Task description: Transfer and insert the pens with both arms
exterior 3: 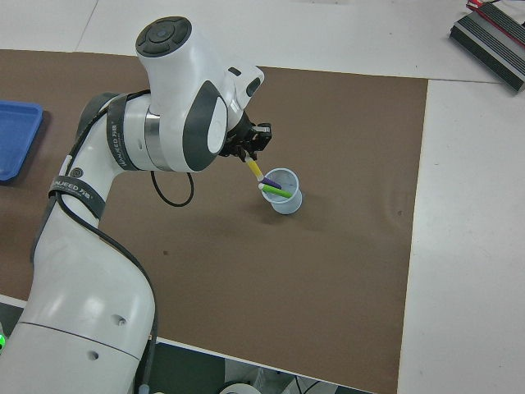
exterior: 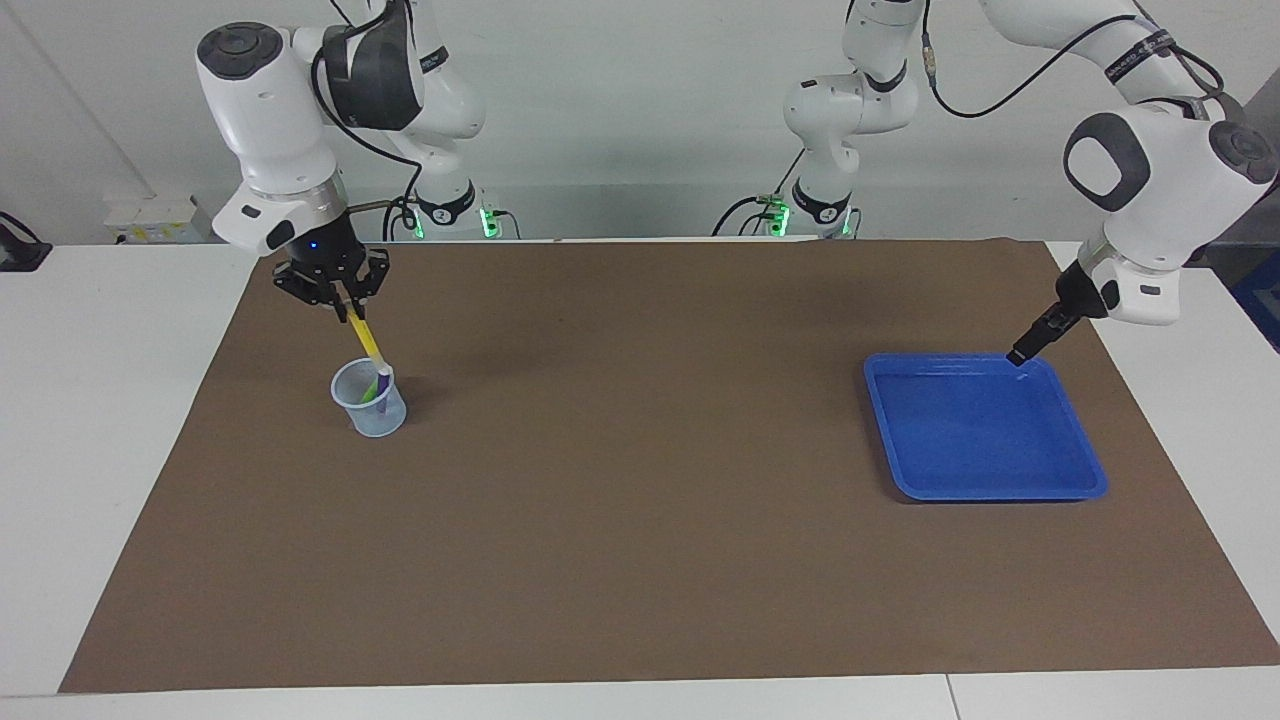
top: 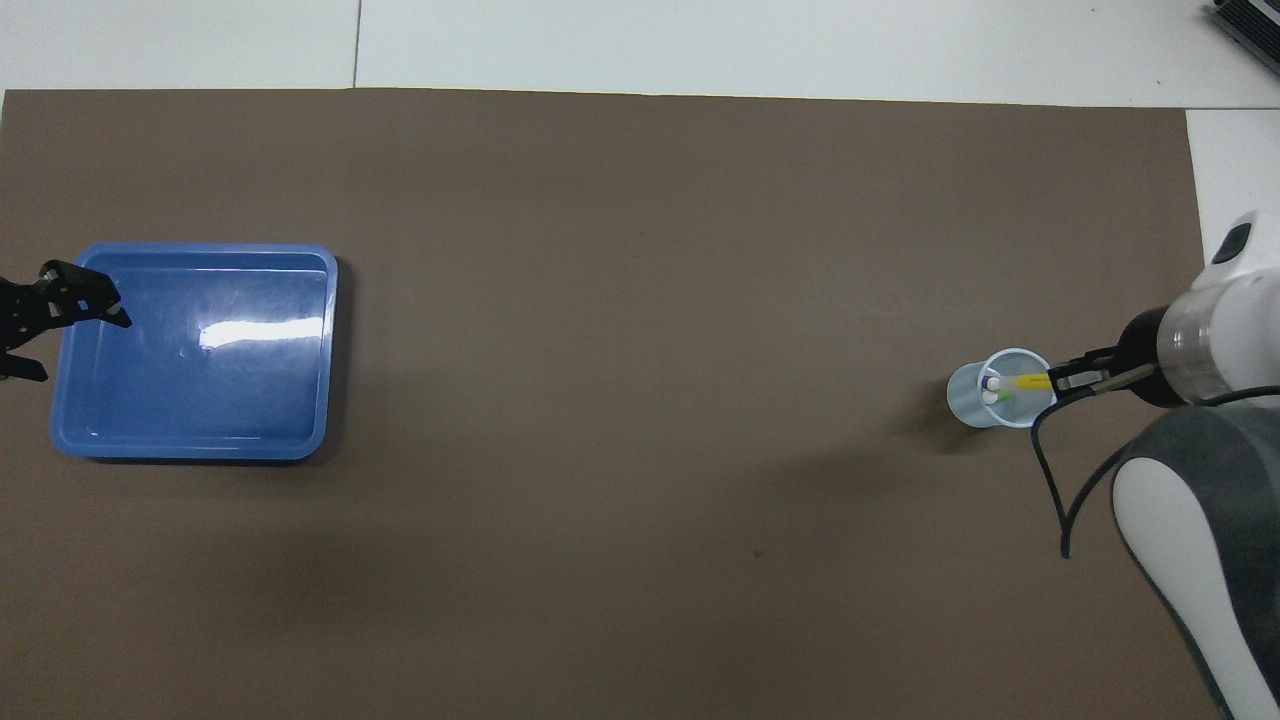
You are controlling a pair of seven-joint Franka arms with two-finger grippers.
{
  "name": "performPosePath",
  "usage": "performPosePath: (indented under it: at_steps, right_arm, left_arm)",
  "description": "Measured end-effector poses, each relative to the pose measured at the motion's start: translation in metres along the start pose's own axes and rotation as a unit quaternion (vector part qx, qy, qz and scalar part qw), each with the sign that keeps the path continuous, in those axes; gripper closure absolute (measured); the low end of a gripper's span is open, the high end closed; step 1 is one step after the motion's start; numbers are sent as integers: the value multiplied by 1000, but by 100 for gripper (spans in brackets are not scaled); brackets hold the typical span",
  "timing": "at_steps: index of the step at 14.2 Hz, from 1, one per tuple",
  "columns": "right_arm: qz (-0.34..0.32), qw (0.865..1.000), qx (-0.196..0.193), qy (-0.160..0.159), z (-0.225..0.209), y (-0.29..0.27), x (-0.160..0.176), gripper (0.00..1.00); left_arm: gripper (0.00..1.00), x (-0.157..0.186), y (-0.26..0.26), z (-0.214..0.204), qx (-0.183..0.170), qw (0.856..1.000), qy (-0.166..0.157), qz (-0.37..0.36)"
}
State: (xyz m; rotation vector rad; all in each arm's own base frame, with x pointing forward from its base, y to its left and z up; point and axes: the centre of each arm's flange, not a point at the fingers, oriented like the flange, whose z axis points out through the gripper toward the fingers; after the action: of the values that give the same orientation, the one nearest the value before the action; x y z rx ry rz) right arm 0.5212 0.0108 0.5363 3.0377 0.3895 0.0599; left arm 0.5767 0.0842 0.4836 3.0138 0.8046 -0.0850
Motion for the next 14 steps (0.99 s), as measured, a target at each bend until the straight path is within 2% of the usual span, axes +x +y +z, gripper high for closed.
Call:
performPosePath:
  at_steps: [3, 7, 12, 14]
  right_arm:
    - [3, 1000, 0, -3, 6, 6, -3, 81]
    - [-3, 1000, -4, 4, 19, 5, -8, 81]
    - [-6, 1000, -11, 15, 38, 4, -16, 81]
    - [-7, 1000, -13, 22, 48, 8, -18, 81]
  left_arm:
    - [0, -10, 22, 1, 2, 998, -2, 57]
    - [0, -20, 33, -10, 6, 987, -23, 156]
    - [0, -30, 38, -21, 11, 977, -47, 207]
    - [0, -31, 42, -31, 9, 973, -41, 226]
